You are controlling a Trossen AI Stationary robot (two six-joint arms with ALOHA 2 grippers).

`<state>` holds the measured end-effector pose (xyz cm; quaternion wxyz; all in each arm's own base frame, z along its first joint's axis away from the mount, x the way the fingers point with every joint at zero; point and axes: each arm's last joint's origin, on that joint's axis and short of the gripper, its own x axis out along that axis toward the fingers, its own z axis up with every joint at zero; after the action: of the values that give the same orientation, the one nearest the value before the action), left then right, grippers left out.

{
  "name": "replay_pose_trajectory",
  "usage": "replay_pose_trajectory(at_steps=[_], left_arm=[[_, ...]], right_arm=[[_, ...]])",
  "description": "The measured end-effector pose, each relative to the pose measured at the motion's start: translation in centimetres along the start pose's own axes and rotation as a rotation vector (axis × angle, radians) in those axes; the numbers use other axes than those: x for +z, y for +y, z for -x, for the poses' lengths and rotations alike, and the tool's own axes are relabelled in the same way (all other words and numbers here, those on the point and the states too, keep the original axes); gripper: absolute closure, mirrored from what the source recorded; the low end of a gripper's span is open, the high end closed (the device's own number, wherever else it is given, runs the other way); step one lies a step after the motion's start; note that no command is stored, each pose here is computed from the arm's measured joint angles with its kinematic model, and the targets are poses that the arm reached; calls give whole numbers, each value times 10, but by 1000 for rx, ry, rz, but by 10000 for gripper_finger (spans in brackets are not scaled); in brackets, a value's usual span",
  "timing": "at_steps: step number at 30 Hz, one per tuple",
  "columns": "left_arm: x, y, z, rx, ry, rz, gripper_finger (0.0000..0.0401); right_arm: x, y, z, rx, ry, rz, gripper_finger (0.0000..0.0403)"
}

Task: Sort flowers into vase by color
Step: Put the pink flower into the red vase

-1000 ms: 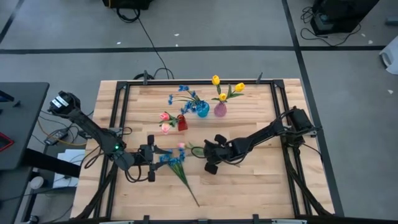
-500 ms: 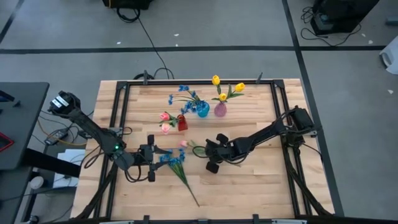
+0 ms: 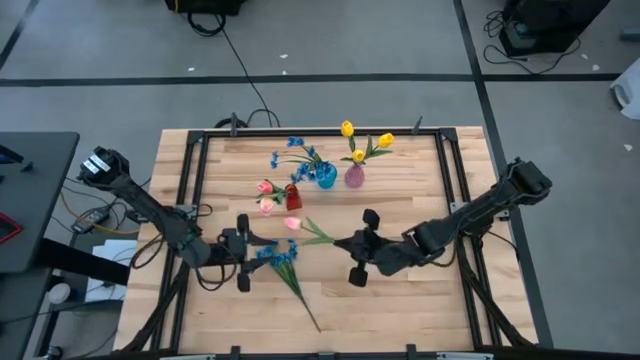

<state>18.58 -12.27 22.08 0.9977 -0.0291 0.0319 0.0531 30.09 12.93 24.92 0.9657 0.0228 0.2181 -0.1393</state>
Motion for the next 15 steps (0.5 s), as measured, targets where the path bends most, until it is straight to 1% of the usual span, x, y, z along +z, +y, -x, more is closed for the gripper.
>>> replay_pose_trajectory(at_steps=[4, 7, 9, 11, 15], left_arm=[[0, 3, -12, 30, -55, 25, 234], [-3, 4, -25, 31, -87, 44, 234], [-4, 6, -32, 40, -92, 47, 234], [-1, 6, -41, 36, -103, 55, 234], [1, 7, -53, 14, -95, 44, 234]], right_arm=[[18, 9, -2, 10, -196, 40, 396], [24, 12, -14, 33, -290, 79, 396], [26, 13, -21, 52, -337, 90, 395], [28, 12, -27, 73, -377, 86, 395], [26, 10, -40, 105, -399, 94, 395]])
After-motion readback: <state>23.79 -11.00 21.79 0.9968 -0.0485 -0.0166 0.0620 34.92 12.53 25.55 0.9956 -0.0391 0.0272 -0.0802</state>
